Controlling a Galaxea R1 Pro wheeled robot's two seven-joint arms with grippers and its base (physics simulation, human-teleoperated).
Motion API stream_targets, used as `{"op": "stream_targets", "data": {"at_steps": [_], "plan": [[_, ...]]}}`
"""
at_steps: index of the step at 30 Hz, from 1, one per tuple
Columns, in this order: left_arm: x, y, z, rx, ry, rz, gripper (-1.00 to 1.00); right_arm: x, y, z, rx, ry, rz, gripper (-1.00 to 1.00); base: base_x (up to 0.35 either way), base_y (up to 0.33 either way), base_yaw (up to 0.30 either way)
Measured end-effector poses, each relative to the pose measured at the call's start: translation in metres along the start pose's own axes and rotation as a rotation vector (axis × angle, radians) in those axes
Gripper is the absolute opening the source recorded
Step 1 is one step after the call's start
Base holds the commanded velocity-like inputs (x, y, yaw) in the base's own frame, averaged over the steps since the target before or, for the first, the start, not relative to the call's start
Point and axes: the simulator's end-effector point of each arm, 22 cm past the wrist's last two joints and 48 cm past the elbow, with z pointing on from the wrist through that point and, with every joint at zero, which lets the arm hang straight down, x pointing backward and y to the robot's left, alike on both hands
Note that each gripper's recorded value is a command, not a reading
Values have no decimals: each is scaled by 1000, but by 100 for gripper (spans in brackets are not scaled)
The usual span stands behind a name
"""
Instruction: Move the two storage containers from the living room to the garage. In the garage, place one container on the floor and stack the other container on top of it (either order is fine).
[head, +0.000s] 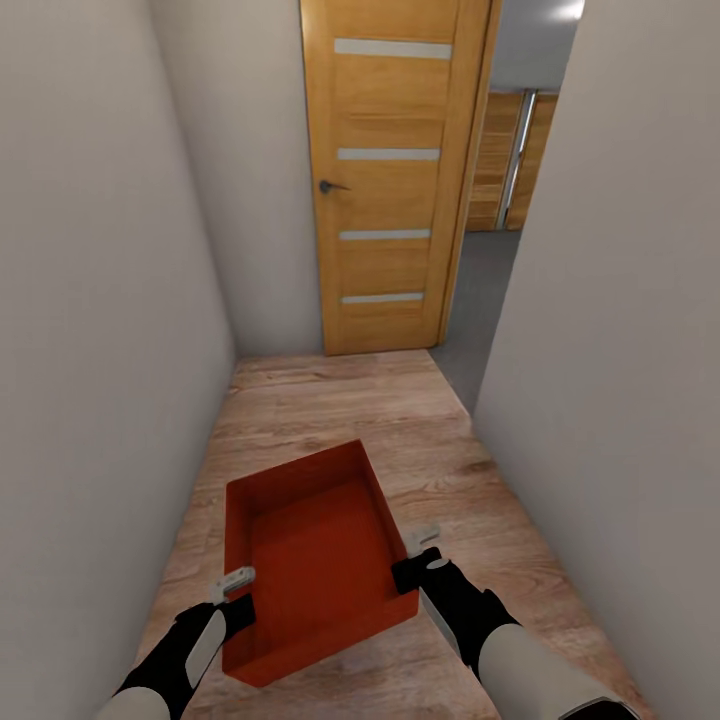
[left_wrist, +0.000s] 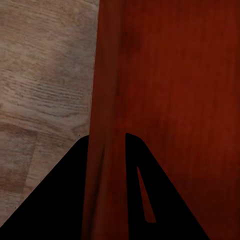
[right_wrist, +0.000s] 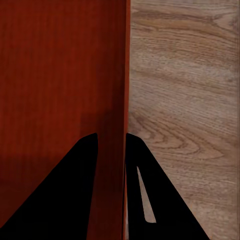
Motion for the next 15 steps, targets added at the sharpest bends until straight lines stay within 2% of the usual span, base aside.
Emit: {"op": "stream_targets", "data": {"at_steps": [15], "plan": [[0,0,0,0,0,0,-100,0,0,0,0,0,0,-100,341,0,0]]}}
